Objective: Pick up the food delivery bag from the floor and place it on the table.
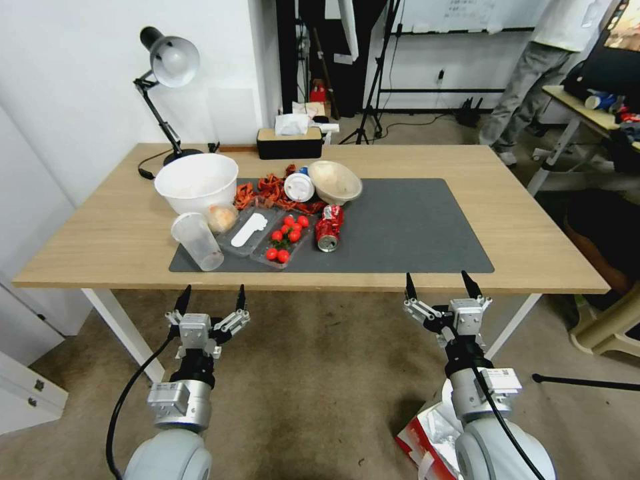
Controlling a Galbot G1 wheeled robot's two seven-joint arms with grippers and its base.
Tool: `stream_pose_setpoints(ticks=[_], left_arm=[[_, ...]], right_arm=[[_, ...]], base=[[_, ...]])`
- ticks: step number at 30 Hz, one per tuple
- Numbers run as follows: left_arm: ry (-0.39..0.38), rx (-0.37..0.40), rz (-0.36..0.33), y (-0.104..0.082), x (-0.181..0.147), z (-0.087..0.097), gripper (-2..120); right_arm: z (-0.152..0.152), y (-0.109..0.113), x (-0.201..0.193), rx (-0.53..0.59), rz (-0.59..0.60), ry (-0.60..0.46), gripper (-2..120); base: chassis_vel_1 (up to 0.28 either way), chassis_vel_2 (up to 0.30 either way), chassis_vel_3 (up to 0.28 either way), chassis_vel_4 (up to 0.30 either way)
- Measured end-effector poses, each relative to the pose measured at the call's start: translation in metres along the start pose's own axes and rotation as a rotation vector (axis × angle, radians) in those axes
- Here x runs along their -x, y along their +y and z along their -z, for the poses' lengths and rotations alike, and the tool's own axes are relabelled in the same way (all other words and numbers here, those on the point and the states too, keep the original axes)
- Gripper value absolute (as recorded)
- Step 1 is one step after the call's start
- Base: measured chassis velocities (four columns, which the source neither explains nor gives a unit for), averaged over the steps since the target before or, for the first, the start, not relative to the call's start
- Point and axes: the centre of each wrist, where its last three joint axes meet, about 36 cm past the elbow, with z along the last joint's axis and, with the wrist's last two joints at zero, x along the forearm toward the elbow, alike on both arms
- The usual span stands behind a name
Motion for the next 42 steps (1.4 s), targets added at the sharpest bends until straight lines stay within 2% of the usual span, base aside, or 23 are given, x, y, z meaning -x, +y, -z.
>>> stream_pose_setpoints(ticks=[42], left_arm=[[0.033, -0.020, -0.014, -0.0013, -0.0034, 0.0014, 100]], right_arm=[[-0.0011, 0.0018, -0.0032, 0.016, -0.019, 0.005, 100]], base=[[0.000, 0.000, 0.000, 0.000]])
